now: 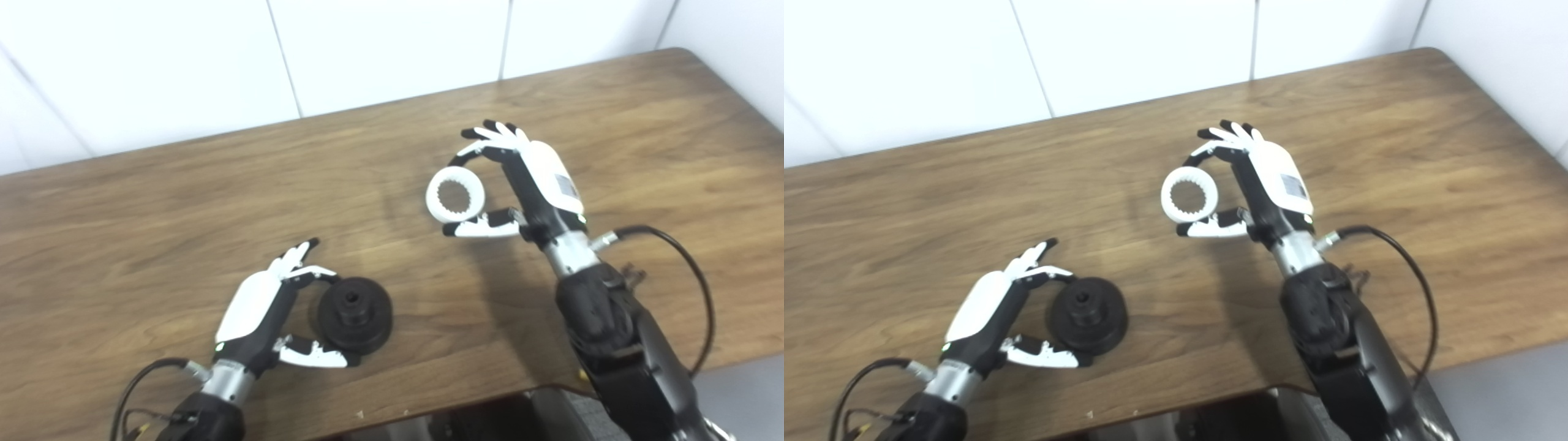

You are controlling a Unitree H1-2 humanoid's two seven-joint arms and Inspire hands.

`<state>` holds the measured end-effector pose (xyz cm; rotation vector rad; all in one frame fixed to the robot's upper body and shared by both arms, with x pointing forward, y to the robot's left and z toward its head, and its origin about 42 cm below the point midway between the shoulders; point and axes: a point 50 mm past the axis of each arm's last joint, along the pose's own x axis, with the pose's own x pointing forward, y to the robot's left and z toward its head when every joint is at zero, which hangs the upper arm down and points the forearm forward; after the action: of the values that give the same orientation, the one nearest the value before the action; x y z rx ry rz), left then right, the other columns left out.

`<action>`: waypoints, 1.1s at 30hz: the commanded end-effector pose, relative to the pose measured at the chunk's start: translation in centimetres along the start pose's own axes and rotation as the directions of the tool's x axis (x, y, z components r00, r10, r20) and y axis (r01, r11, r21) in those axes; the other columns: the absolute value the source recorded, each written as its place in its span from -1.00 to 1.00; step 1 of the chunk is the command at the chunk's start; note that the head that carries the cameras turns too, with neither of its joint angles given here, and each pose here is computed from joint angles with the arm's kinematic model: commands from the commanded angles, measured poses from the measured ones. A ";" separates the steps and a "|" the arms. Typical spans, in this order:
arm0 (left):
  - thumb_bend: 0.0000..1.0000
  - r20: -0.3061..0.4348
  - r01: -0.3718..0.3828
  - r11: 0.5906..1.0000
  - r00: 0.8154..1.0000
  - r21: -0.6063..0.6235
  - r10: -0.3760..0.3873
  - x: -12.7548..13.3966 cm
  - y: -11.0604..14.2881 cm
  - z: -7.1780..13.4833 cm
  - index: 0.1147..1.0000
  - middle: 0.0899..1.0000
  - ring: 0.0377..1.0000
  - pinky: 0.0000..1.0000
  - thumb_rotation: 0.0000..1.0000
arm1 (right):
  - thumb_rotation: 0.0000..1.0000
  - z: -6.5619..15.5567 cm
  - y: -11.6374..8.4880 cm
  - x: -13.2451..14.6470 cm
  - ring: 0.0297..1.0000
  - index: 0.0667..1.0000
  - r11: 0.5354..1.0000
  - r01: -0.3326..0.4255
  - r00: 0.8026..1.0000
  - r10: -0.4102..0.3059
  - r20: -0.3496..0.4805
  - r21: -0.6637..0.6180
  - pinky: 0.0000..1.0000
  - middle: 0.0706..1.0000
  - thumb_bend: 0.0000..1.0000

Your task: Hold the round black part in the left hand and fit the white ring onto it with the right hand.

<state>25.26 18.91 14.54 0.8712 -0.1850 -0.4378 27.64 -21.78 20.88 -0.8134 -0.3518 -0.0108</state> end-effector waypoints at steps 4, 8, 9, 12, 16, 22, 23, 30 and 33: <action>0.93 0.046 -0.060 0.998 0.997 0.008 0.059 1.3 0.8 1.5 0.12 1.00 1.00 1.00 -0.45 | -0.72 1.9 -0.5 -0.9 0.89 -0.11 0.999 -0.002 0.995 -0.002 0.098 0.042 1.00 0.66 0.04; 0.93 0.042 -0.057 0.998 0.997 0.002 0.057 1.7 0.6 2.0 0.13 1.00 1.00 1.00 -0.44 | -0.72 1.9 -0.1 -2.4 0.90 -0.11 0.997 -0.047 0.992 0.039 0.116 0.065 1.00 0.67 0.04; 0.93 0.043 -0.058 0.998 0.997 0.006 0.058 1.8 0.5 2.2 0.13 1.00 1.00 1.00 -0.44 | -0.72 2.0 -0.1 -2.7 0.90 -0.11 0.996 -0.057 0.991 0.048 0.122 0.071 1.00 0.67 0.04; 0.94 0.047 -0.066 0.998 0.997 0.009 0.066 2.1 0.2 2.4 0.12 1.00 1.00 1.00 -0.42 | -0.72 2.2 0.2 -3.6 0.89 -0.11 0.992 -0.085 0.987 0.073 0.140 0.088 1.00 0.67 0.04; 0.95 0.044 -0.070 0.998 0.997 0.006 0.070 2.3 -0.1 2.6 0.11 1.00 1.00 1.00 -0.42 | -0.72 2.5 0.4 -4.0 0.89 -0.11 0.989 -0.107 0.983 0.091 0.158 0.098 0.97 0.67 0.04; 0.94 0.040 -0.067 0.998 0.997 -0.008 0.068 2.4 -0.3 3.0 0.12 1.00 1.00 1.00 -0.45 | -0.72 3.2 0.7 -4.2 0.88 -0.11 0.985 -0.137 0.977 0.117 0.179 0.102 0.85 0.66 0.05; 0.94 0.040 -0.068 0.998 0.997 -0.008 0.068 2.4 -0.3 3.0 0.13 1.00 1.00 1.00 -0.45 | -0.72 3.3 0.8 -4.3 0.88 -0.11 0.984 -0.142 0.976 0.121 0.183 0.105 0.86 0.66 0.05; 0.95 0.040 -0.068 0.998 0.997 -0.007 0.069 2.5 -0.4 3.1 0.12 1.00 1.00 1.00 -0.47 | -0.72 3.8 1.8 -4.3 0.88 -0.11 0.977 -0.169 0.971 0.142 0.194 0.129 0.89 0.67 0.05; 0.95 0.042 -0.069 0.998 0.997 -0.010 0.070 2.5 -0.4 3.1 0.12 1.00 1.00 1.00 -0.46 | -0.71 4.0 2.4 -4.1 0.86 -0.11 0.977 -0.171 0.969 0.143 0.202 0.131 0.88 0.66 0.05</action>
<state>25.77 15.69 15.07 0.8506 -0.2000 -0.4217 22.65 -18.54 19.12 -0.7099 -0.3642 0.2452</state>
